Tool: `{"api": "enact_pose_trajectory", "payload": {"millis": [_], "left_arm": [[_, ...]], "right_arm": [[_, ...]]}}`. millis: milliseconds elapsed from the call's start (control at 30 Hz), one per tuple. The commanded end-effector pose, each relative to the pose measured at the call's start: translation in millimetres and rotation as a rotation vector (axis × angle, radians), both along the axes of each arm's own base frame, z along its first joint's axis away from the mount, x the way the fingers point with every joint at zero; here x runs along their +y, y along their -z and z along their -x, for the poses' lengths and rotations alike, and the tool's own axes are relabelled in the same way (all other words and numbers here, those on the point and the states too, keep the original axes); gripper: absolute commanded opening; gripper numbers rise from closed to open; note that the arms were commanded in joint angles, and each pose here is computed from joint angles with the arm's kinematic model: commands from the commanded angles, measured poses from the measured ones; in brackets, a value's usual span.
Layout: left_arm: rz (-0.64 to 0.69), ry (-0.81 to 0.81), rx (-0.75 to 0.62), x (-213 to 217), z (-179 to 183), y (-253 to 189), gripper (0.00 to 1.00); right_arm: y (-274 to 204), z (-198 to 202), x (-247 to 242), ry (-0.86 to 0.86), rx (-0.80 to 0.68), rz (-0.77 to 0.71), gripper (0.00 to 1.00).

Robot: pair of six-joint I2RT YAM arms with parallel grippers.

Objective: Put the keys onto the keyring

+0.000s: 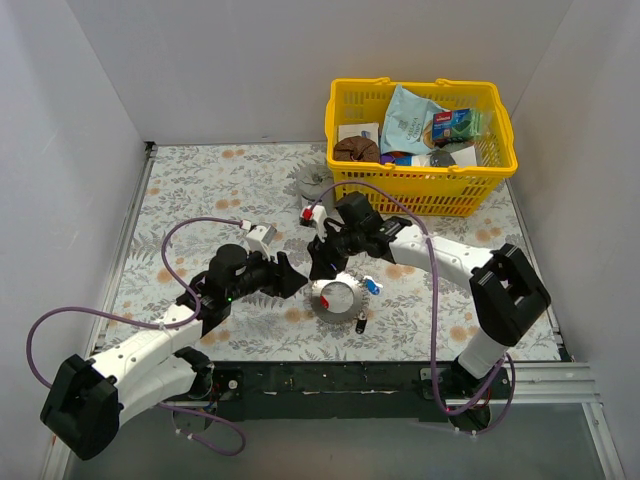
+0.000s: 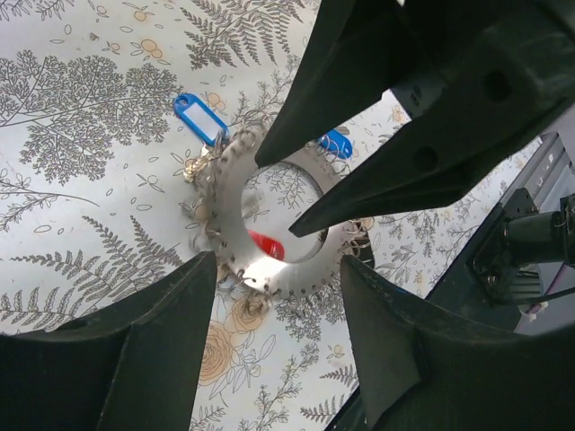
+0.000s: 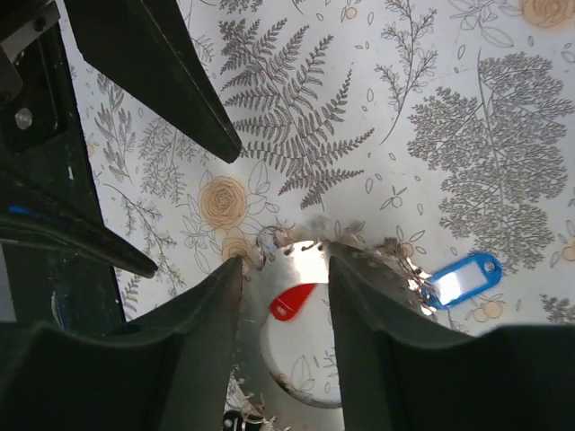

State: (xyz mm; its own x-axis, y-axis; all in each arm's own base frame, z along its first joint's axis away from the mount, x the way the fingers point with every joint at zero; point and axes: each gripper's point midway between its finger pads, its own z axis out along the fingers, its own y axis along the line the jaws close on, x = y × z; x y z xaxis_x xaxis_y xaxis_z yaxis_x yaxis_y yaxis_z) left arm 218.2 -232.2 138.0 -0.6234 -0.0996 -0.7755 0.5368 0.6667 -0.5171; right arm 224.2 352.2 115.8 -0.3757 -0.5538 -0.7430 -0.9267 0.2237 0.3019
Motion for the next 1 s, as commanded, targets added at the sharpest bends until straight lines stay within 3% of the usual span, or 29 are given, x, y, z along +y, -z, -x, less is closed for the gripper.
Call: {"api": "enact_pose_trajectory", "payload": {"millis": [0,67,200,500,967], "left_arm": [[-0.003,-0.025,-0.01,0.5,-7.6,-2.9,0.57],[0.004,-0.021,-0.014,-1.0,-8.4,-3.7,0.58],[0.008,-0.019,-0.005,-3.6,-10.3,-2.4,0.58],[0.023,-0.035,0.042,-2.6,-8.1,3.4,0.58],[0.193,-0.063,0.234,10.1,18.7,20.1,0.57]], "right_arm": [[-53.0,-26.7,9.0,0.113,-0.102,-0.115,0.56],[-62.5,-33.7,-1.0,0.17,-0.131,-0.114,0.63],[-64.8,-39.1,-22.1,0.221,-0.104,-0.101,0.64],[-41.3,-10.7,-37.3,0.151,-0.042,-0.087,0.67],[-15.9,29.0,-33.7,0.015,0.057,-0.102,0.54]]}}
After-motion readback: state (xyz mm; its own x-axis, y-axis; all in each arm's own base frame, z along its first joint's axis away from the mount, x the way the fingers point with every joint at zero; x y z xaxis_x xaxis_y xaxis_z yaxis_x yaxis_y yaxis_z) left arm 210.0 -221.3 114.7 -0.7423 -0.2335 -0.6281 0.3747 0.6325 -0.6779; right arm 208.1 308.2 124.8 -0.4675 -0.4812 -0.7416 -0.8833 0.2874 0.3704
